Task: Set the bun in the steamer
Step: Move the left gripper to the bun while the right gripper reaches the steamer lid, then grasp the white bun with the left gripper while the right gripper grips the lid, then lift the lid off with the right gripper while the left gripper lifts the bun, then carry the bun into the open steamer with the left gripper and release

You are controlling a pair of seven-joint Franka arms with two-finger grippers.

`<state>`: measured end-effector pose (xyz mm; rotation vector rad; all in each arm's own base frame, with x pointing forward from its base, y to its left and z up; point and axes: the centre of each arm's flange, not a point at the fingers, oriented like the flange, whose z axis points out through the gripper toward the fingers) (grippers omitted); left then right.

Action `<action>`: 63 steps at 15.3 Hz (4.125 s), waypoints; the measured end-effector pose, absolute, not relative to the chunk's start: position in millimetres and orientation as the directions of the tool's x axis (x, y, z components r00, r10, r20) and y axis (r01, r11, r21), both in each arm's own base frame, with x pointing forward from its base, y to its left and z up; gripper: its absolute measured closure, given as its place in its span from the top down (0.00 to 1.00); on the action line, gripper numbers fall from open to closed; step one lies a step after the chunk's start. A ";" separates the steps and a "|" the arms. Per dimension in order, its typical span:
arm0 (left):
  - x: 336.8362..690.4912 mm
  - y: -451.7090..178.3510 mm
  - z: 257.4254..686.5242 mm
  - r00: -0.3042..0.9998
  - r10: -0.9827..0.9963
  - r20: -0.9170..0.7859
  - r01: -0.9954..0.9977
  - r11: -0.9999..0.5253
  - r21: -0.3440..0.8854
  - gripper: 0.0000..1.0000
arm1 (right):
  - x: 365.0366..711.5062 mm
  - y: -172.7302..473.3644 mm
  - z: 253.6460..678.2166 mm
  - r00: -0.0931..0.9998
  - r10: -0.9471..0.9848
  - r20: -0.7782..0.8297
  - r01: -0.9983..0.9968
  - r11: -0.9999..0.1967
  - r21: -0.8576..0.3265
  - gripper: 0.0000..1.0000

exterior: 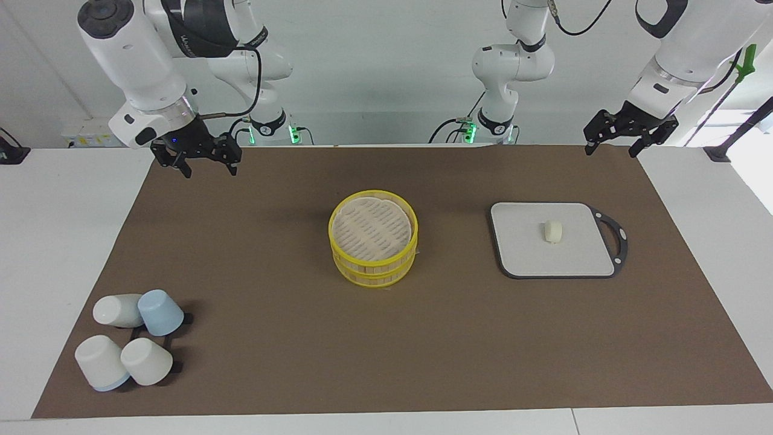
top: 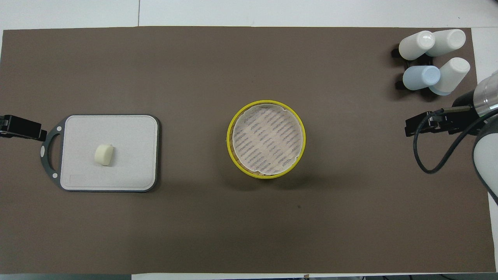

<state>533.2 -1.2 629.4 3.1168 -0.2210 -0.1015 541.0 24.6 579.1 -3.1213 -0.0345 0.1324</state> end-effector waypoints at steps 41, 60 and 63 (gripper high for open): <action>537.5 -11.1 373.1 0.968 -0.247 -0.040 -0.246 -0.969 0.032 0.23 | 607.0 276.6 488.1 0.968 0.194 -0.159 0.200 -0.980 0.021 0.09; 470.3 -457.4 329.0 0.996 0.058 0.072 0.053 -0.996 0.078 0.27 | 603.2 84.0 525.8 0.820 0.455 -0.349 0.487 -0.873 0.007 0.09; 470.9 -458.5 323.8 0.995 0.064 0.077 0.057 -0.995 0.082 0.52 | 602.4 88.6 525.6 0.816 0.462 -0.348 0.495 -0.869 0.005 0.09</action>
